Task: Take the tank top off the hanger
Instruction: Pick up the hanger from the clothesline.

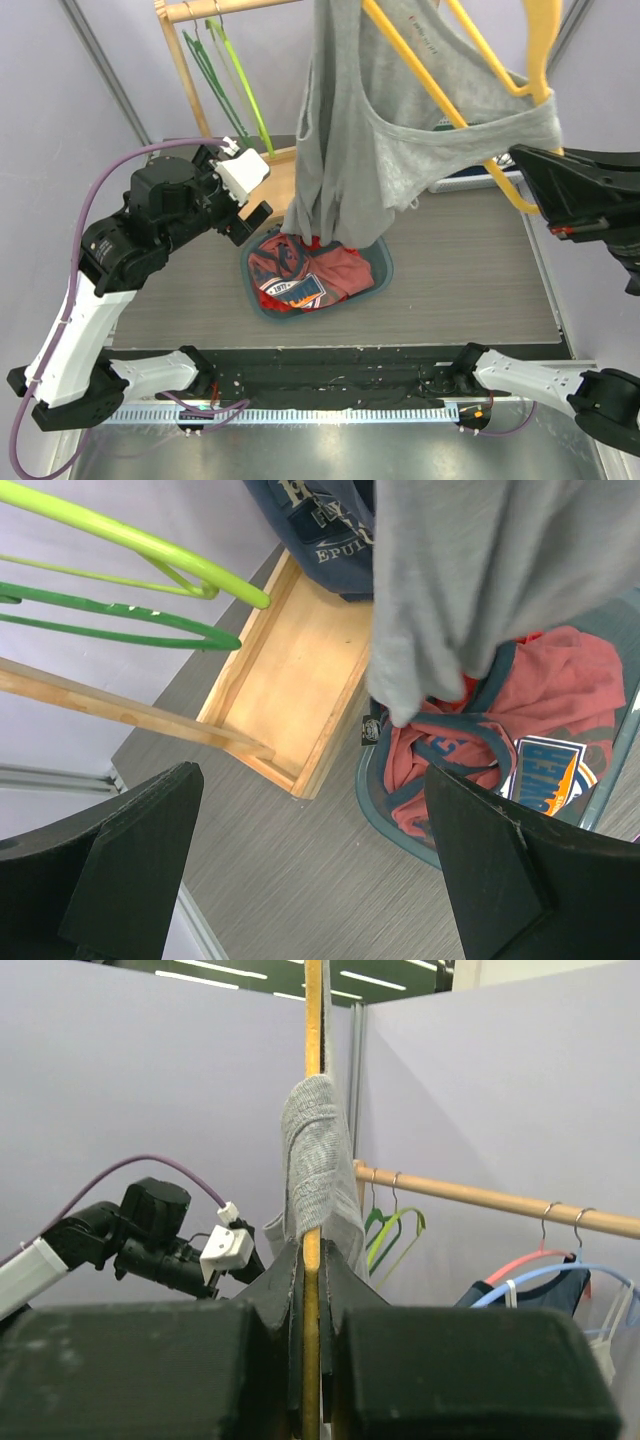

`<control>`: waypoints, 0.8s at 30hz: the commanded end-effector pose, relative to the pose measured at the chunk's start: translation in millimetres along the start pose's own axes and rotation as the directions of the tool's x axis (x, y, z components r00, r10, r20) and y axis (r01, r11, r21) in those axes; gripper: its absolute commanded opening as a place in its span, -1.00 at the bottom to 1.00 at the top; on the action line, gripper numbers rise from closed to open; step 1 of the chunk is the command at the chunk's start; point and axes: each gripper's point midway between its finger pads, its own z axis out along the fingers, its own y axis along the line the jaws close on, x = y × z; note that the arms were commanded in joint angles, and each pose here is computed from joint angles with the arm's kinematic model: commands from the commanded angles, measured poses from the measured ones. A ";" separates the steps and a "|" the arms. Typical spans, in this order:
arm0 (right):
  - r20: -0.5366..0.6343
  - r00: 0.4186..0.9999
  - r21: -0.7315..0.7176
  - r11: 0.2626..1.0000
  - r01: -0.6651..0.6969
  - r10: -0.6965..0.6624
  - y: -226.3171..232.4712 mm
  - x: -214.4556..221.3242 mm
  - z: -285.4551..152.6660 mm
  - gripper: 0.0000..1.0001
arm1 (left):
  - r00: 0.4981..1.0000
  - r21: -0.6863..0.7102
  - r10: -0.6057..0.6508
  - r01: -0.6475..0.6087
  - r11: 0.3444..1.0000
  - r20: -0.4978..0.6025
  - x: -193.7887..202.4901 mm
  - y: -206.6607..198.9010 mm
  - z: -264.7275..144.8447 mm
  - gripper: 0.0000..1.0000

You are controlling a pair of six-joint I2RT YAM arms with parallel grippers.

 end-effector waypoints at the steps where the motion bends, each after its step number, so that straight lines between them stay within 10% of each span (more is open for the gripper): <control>1: 0.192 0.981 -0.023 0.999 0.027 -0.022 6.3 -59.0 -10.9 -0.98 | 0.999 -0.009 -0.016 0.017 1.000 0.036 -10.8 4.8 -5.7 0.95; 24: -0.017 0.988 0.146 0.977 0.152 -0.151 -36.4 13.6 33.2 -0.98 | 0.991 0.000 -0.013 0.013 1.000 0.131 -35.3 14.6 -40.1 0.99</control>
